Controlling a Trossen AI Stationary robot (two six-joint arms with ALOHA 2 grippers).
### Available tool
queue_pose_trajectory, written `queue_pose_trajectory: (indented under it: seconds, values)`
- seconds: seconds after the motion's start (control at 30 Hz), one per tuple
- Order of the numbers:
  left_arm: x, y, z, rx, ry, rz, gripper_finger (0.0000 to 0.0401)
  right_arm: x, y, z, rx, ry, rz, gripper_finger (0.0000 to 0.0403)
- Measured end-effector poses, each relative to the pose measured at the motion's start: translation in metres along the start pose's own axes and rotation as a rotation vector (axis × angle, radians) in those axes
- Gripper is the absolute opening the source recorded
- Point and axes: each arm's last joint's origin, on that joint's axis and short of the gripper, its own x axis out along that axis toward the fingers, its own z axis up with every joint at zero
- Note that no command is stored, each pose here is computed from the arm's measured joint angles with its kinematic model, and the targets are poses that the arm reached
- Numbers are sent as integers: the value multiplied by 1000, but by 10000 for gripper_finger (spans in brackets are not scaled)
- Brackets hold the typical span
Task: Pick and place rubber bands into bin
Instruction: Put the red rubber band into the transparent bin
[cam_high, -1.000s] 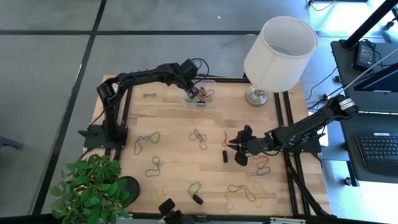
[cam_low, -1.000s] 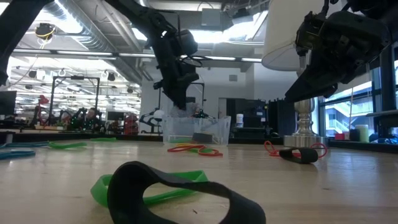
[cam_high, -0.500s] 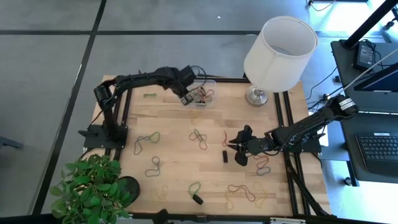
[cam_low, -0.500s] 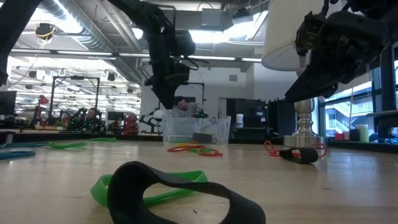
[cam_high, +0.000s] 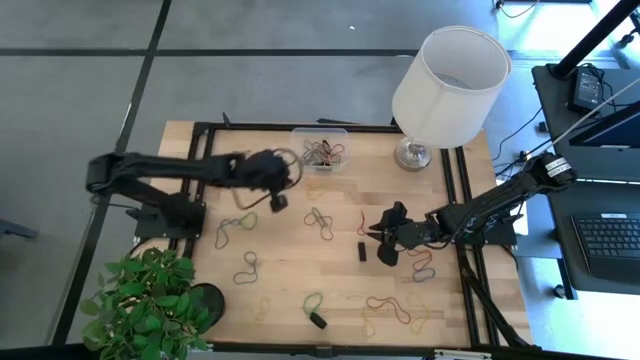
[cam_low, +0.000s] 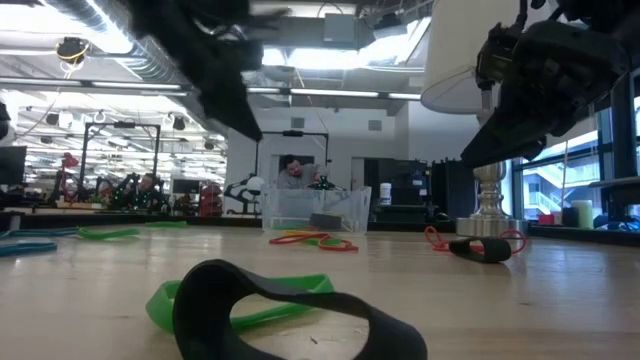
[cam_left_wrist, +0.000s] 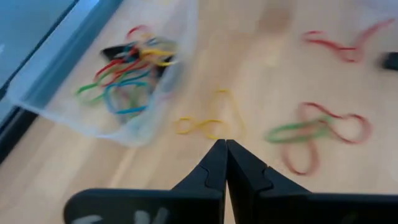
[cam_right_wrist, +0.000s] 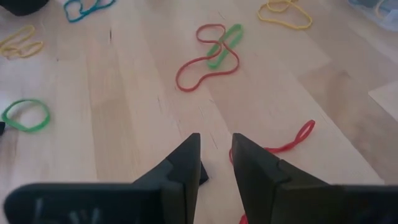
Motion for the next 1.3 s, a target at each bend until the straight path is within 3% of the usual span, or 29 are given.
queue_pose_trajectory:
  seconds: [0.33,0.63,0.97,1.3]
  values:
    - [-21,-24,-68,56,-194,-146,2,0,1,-1,138,6,12,90]
    - [-12,-25,-109,69,-226,-160,2,-7,12,-2,178,82,51,7]
    - [-5,-20,-128,54,-214,-100,4,-20,7,-15,273,296,-132,8]
    - [-5,-20,-129,58,-210,-99,5,-18,7,-17,214,296,-142,78]
